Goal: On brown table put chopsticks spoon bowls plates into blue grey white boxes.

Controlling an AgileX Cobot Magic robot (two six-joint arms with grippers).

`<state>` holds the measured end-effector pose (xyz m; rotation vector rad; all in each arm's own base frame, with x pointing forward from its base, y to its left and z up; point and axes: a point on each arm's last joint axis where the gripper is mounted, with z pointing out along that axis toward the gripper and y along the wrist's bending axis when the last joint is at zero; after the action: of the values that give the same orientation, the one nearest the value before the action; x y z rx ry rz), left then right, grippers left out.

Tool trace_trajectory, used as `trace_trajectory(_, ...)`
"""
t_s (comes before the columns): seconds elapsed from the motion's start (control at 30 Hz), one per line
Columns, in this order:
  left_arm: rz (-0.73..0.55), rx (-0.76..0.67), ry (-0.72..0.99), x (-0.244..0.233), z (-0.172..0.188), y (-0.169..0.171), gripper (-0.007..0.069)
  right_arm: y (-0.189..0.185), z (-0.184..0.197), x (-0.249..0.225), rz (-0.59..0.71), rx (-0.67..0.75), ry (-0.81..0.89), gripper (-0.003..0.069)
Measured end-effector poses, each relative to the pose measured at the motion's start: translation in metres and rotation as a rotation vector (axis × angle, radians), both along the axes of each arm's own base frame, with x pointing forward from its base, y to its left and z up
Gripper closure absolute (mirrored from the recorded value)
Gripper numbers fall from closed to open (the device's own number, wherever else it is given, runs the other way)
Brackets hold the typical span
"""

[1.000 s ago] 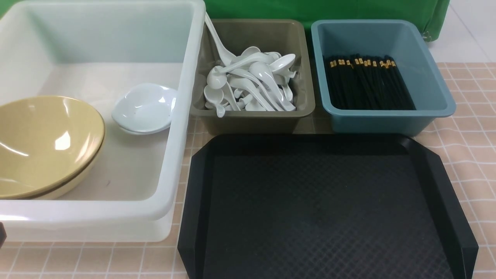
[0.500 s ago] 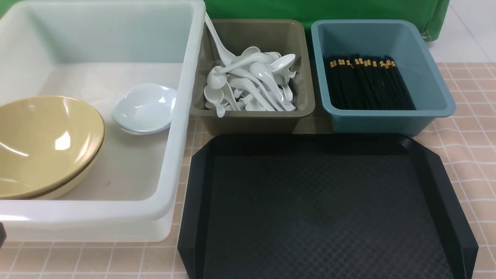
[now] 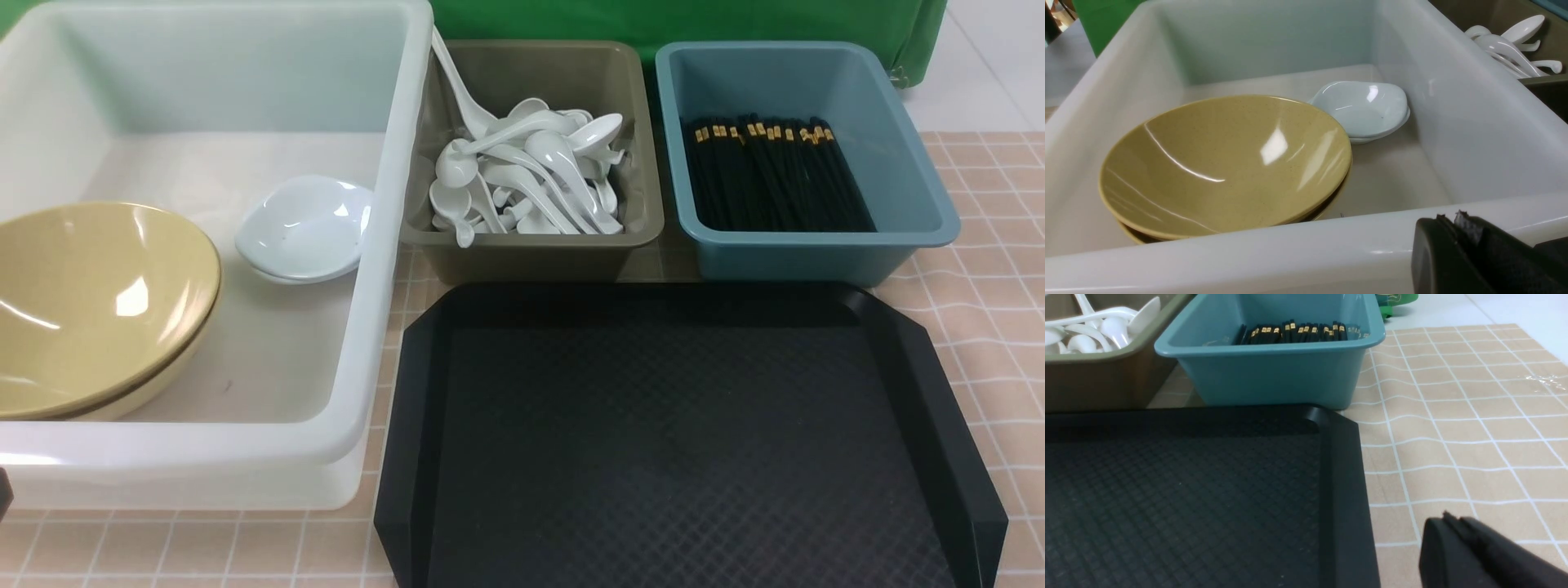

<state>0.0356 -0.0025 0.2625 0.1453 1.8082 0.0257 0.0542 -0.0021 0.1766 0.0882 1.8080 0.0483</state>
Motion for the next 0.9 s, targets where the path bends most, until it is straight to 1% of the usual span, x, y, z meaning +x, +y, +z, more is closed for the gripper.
trace_trajectory(0.13, -0.001, -0.006, -0.049, 0.003, 0.0, 0.0, 0.0621, 0.0, 0.0, 0.0, 0.0, 0.0, 0.0, 0.0585)
trace_trajectory(0.2, 0.018, -0.015, -0.131, 0.011, -0.01, 0.0, 0.0621, 0.0, 0.0, 0.0, 0.0, -0.001, 0.0, 0.0582)
trace_trajectory(0.23, 0.024, -0.015, -0.138, 0.012, -0.011, 0.0, 0.0621, 0.0, 0.0, 0.0, 0.0, -0.001, 0.0, 0.0582)
trace_trajectory(0.37, 0.11, -0.012, -0.248, 0.022, -0.051, 0.005, 0.0621, 0.0, 0.0, 0.0, 0.0, -0.001, 0.0, 0.0579)
trace_trajectory(0.43, 0.128, -0.011, -0.242, 0.021, -0.061, 0.006, 0.0621, 0.0, 0.0, 0.0, 0.0, -0.001, 0.001, 0.0577)
trace_trajectory(0.57, 0.135, -0.022, -0.167, 0.021, -0.071, 0.006, 0.0621, 0.0, 0.0, 0.0, 0.0, -0.001, 0.0, 0.0572)
trace_trajectory(0.7, 0.134, -0.032, -0.013, 0.019, -0.085, 0.006, 0.0621, 0.0, 0.0, 0.0, 0.0, -0.001, 0.0, 0.0568)
trace_trajectory(0.9, 0.133, -0.035, -0.007, 0.018, -0.085, 0.006, 0.0621, 0.0, 0.0, 0.0, 0.0, -0.001, 0.0, 0.0561)
